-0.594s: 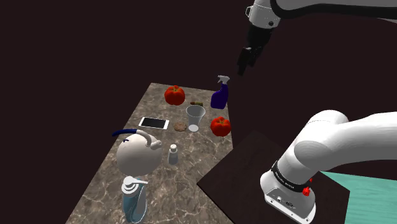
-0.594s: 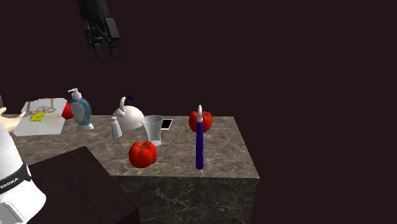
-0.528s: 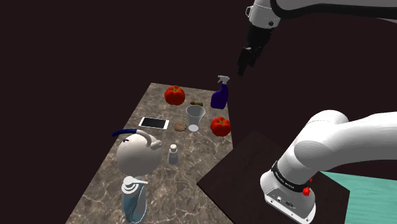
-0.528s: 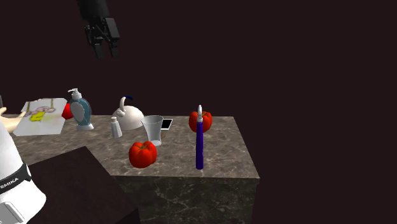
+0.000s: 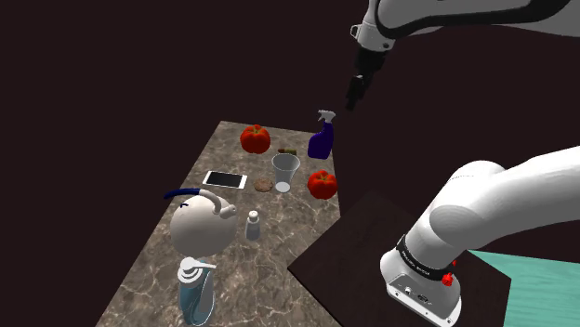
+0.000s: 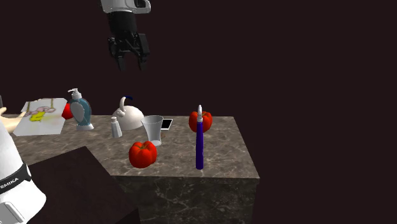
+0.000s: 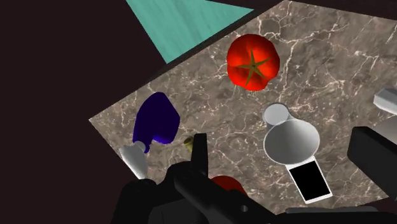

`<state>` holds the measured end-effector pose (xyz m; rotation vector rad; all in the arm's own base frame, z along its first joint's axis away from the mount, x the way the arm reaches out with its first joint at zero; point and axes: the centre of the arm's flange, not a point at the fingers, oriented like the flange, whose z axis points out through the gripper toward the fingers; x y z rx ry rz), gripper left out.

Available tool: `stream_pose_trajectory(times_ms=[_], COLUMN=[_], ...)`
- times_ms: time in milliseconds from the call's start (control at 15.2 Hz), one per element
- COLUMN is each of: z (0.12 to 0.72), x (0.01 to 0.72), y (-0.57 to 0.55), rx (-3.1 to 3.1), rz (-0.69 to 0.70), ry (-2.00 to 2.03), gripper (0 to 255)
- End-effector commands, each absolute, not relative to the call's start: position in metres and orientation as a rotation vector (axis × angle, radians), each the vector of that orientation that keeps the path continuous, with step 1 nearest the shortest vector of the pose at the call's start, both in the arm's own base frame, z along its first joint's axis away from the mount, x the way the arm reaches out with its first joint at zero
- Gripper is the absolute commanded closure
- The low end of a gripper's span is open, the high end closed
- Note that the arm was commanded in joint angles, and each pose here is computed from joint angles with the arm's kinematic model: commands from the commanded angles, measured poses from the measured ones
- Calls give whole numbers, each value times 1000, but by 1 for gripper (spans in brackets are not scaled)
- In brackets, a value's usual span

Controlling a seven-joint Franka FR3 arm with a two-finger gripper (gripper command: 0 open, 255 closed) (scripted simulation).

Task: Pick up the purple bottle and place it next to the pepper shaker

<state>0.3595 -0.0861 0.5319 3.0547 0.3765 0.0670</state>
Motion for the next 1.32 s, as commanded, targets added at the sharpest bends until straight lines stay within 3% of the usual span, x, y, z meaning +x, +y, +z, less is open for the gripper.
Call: stream_pose_trajectory(times_ms=[0,1254], z=[519,399], x=[375,527], y=[-108,-250], rx=[3054,3016], rz=[56,-45], ry=[439,932], gripper=[0,0])
